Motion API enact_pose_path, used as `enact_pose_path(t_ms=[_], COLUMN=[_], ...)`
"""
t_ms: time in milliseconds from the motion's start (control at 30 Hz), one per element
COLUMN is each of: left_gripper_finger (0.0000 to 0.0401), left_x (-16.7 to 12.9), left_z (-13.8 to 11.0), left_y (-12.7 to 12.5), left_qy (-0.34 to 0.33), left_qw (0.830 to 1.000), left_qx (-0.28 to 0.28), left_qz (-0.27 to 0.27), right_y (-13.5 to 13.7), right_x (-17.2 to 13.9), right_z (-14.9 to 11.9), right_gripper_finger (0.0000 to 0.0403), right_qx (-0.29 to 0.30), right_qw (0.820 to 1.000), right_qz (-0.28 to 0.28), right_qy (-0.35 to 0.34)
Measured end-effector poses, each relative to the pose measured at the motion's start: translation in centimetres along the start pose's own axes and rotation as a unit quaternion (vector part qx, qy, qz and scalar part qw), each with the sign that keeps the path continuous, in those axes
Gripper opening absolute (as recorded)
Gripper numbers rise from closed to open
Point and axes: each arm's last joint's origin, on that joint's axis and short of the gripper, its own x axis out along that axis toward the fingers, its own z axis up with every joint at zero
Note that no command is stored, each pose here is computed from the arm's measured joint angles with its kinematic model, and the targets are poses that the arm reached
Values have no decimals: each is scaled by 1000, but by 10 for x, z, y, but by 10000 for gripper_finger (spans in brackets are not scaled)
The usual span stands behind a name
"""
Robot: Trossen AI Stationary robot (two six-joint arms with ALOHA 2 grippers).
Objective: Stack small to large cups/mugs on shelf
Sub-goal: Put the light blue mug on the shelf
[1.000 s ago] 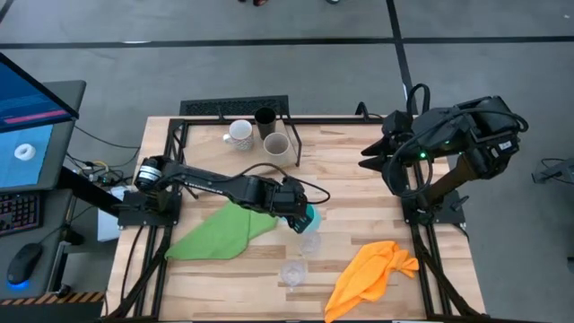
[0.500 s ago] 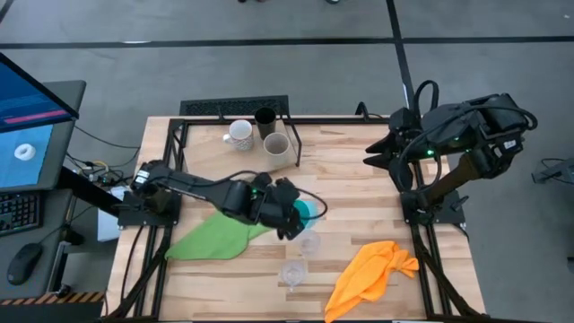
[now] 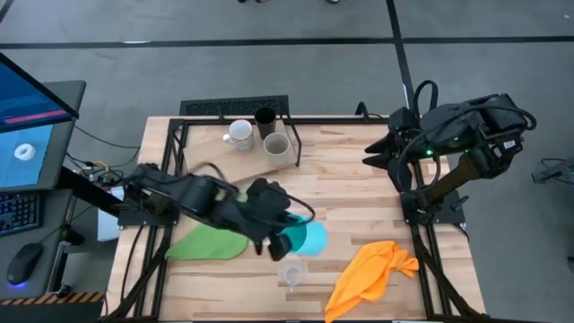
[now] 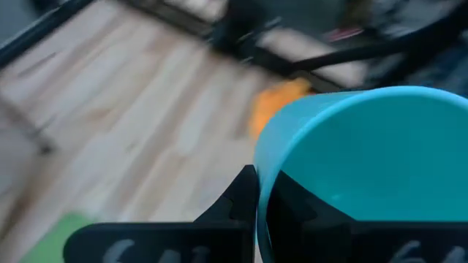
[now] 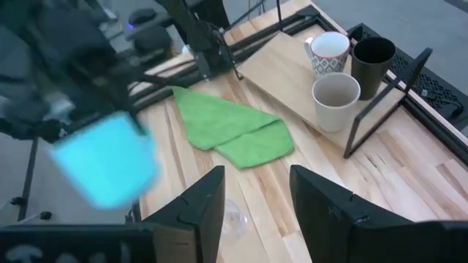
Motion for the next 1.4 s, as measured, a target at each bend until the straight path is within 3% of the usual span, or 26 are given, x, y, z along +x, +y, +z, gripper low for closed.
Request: enact_pose_path(t_ms=[167,300,467,600,767,900,1000,1067,1100,1167,1300,1400], left_gripper_finger=[2,2,2,2,2,2,2,2,2,2,2,2], left_x=[-46,-87,-126,-155,-185,-206,-212,-212,-212,-210,-194,-180], left_z=[19,28,32,31,27,24,22,22,22,23,15,3], left_y=[1,10,14,13,8,7,7,6,7,13,38,61], left_qy=[-37,-75,-117,-136,-165,-211,-232,-243,-247,-247,-206,-177], left_qw=[988,977,955,920,852,813,800,806,818,865,960,983], left_qx=[-18,-29,27,83,161,207,231,230,221,173,66,-36], left_qz=[-150,-198,-270,-358,-470,-501,-503,-489,-469,-401,-178,-15], right_y=[1,1,1,1,1,1,0,0,0,0,-1,-1], right_x=[0,0,0,0,0,0,0,0,0,0,0,0], right_z=[1,1,2,2,2,3,3,3,3,3,3,3], right_gripper_finger=[175,175,175,175,175,175,175,175,175,175,175,175], right_qx=[0,-10,-19,-19,-21,-23,-21,-21,-21,-21,-22,-22], right_qw=[1000,1000,1000,1000,1000,1000,1000,1000,1000,1000,1000,1000], right_qz=[4,4,7,7,5,-1,-4,-5,-6,-5,-7,-7], right_qy=[-7,-7,-12,-12,-13,-16,-17,-17,-17,-17,-15,-15])
